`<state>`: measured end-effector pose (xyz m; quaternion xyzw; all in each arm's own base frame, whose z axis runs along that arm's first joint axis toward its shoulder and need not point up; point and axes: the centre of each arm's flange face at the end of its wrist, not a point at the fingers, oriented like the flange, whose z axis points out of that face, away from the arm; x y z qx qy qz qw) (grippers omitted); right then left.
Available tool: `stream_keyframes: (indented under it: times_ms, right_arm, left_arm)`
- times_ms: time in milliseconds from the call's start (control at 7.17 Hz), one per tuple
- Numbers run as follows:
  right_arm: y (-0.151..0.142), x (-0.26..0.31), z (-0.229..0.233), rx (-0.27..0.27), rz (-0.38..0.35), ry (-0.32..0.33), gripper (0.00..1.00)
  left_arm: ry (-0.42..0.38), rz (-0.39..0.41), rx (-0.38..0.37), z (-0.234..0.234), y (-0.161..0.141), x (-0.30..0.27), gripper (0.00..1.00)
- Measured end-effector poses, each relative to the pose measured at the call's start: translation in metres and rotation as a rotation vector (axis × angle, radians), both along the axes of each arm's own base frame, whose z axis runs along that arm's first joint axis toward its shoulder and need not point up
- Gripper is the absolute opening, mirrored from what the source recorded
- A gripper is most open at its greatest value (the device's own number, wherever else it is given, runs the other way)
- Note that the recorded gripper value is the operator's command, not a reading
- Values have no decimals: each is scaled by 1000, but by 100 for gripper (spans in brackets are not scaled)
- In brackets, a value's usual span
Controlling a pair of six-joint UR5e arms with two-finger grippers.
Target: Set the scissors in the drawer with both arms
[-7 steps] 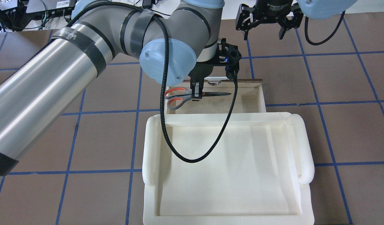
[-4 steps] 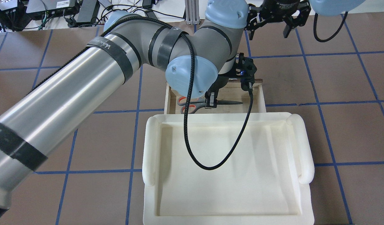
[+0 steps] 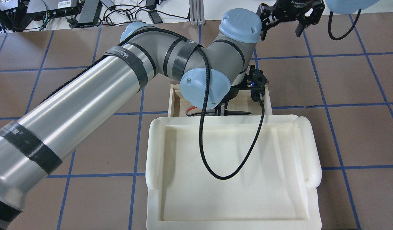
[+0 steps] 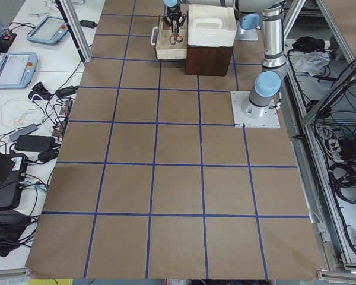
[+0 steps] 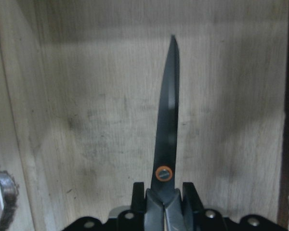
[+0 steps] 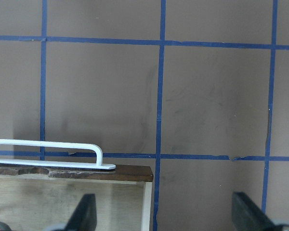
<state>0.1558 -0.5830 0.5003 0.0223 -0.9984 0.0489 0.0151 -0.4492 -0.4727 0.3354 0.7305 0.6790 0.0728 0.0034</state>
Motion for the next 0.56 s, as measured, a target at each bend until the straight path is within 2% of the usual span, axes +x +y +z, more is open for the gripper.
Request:
stream_keyframes:
  times_ms: [139, 279, 418, 558]
  right_arm:
    - [0, -1, 0, 1, 1, 1, 100]
    - [0, -1, 0, 2, 1, 3, 100]
    - [0, -1, 0, 3, 1, 4, 100]
    - [1, -1, 0, 4, 1, 5, 100]
  left_arm:
    - [-1, 2, 6, -3, 1, 0, 22]
    - [-1, 5, 7, -4, 1, -1, 76]
    - [-3, 20, 7, -5, 2, -1, 100]
    - [-6, 42, 5, -5, 2, -1, 100]
